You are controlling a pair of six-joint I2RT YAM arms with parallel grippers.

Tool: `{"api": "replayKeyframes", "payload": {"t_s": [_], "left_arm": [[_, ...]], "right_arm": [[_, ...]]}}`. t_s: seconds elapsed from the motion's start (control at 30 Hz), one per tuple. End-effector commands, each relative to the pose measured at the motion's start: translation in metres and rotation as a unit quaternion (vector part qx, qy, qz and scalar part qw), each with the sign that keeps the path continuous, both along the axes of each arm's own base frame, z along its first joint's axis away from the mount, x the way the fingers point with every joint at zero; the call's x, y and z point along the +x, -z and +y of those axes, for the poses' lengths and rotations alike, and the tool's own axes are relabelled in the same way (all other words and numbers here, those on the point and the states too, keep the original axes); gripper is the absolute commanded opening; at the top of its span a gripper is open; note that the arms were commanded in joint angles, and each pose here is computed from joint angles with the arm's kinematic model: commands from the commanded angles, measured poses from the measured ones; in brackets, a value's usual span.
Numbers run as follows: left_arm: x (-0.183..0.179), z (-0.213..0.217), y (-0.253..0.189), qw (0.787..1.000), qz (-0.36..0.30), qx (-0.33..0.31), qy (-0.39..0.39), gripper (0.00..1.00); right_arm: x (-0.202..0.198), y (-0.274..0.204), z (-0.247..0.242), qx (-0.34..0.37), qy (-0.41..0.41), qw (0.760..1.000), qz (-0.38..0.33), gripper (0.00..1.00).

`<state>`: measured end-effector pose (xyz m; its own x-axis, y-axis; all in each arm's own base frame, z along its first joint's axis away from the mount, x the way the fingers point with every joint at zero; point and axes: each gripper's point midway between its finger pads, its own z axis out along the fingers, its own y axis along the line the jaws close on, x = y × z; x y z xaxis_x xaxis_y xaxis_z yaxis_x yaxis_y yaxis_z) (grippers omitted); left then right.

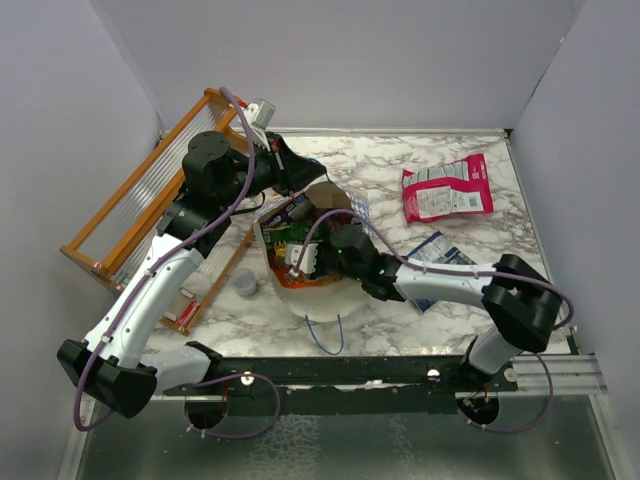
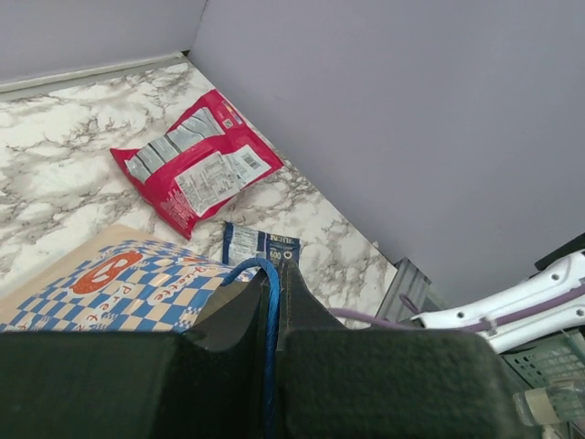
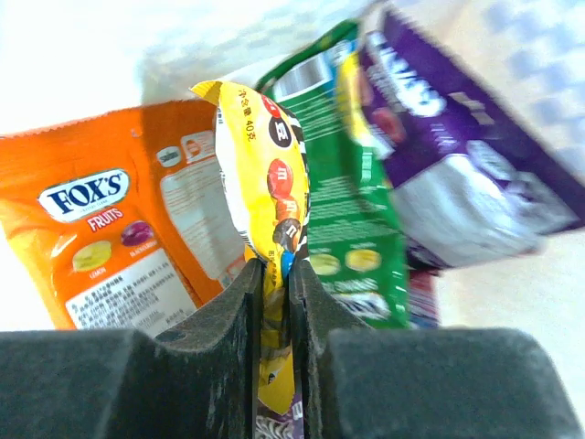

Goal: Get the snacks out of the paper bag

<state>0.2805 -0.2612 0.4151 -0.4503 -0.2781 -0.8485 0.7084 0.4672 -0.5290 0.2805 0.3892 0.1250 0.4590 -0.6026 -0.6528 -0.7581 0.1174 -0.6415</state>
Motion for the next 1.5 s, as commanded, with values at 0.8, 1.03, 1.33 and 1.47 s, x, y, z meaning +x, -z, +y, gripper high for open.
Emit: {"api": "replayKeyframes", "payload": {"t_s": [0.8, 1.03, 1.33, 1.47], "left_arm": [[0.011, 0.007, -0.012, 0.999, -0.028, 0.002, -0.036, 0.00], [0.008, 0.010, -0.003, 0.999, -0.020, 0.007, -0.038, 0.00], [0.007, 0.010, -0.008, 0.999, -0.024, 0.009, -0.037, 0.00], [0.006, 0.010, -0.008, 0.999, -0.024, 0.009, -0.035, 0.00]], "right_arm": [[-0.119, -0.269, -0.104, 0.266, -0.069, 0.961, 0.021, 0.01], [-0.048, -0.298, -0.191, 0.430, 0.245, 0.869, -0.015, 0.01], [0.000, -0.248, -0.263, 0.422, 0.517, 0.739, -0.094, 0.02], [0.045, -0.186, -0.281, 0.415, 0.554, 0.721, -0.022, 0.04]]}}
